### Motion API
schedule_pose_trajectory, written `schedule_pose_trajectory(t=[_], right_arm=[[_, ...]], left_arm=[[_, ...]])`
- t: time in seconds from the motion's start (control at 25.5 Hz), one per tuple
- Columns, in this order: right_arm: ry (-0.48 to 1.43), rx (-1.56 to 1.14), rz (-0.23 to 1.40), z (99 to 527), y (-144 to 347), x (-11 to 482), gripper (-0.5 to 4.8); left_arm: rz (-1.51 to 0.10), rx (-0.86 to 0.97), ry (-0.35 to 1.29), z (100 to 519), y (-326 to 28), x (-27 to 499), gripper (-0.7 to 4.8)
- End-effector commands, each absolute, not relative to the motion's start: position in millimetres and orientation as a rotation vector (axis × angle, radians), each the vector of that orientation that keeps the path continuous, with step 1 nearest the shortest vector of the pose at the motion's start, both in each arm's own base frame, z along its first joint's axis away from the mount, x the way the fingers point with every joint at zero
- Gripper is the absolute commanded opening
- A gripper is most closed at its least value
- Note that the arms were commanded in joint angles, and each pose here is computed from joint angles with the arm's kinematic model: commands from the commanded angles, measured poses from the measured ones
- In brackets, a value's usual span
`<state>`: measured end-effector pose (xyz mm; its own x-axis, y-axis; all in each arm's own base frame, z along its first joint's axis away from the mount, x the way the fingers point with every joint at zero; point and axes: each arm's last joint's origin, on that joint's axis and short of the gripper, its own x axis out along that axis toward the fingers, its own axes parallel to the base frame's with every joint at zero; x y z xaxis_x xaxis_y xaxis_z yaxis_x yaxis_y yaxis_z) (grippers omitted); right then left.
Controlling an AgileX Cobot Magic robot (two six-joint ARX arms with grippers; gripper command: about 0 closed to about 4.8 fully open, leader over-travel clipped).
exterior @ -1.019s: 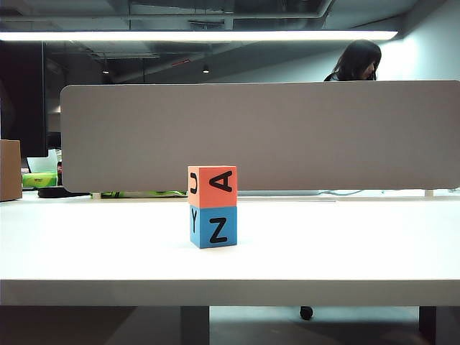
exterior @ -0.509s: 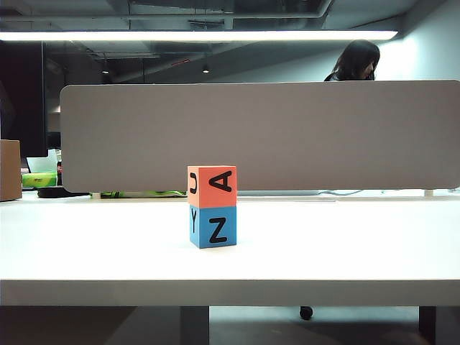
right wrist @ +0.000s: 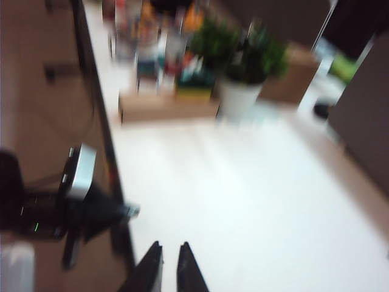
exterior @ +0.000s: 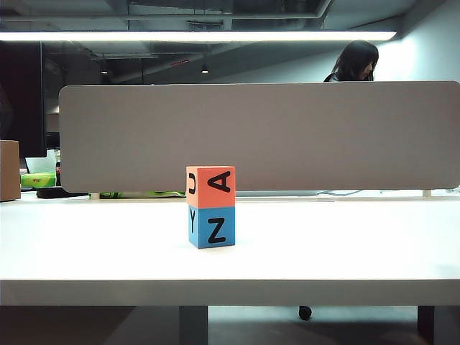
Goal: Stack the letter block on the right onto the letter block on the left.
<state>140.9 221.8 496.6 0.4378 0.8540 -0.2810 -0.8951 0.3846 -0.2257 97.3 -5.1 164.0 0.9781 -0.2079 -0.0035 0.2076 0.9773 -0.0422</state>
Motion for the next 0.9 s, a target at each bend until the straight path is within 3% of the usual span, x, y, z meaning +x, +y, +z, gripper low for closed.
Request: schedule_pose_trajectory(t=[0.04, 0.27, 0.43, 0.55, 0.9], right_arm=[[0.025, -0.286, 1.091, 491.2, 188.3, 155.0, 0.54], [0.034, -0.223, 0.808, 455.8, 98.8, 152.0, 0.54], [-0.107, -0.205, 0.534, 410.0, 36.5, 101.8, 0.54], [-0.201, -0.207, 0.414, 385.1, 23.8, 81.0, 0.54], [-0.331, -0.192, 0.301, 288.0, 13.4, 65.5, 0.54]], left_arm=[[-0.212, -0.038, -0.005, 166.4, -5.2, 97.0, -0.05], [-0.212, -0.039, -0.005, 166.4, -5.2, 97.0, -0.05], [-0.212, -0.038, -0.005, 166.4, -5.2, 97.0, -0.05], [-0.213, -0.039, -0.005, 166.4, -5.2, 97.0, -0.05], [-0.212, -0.038, -0.005, 166.4, -5.2, 97.0, -0.05]])
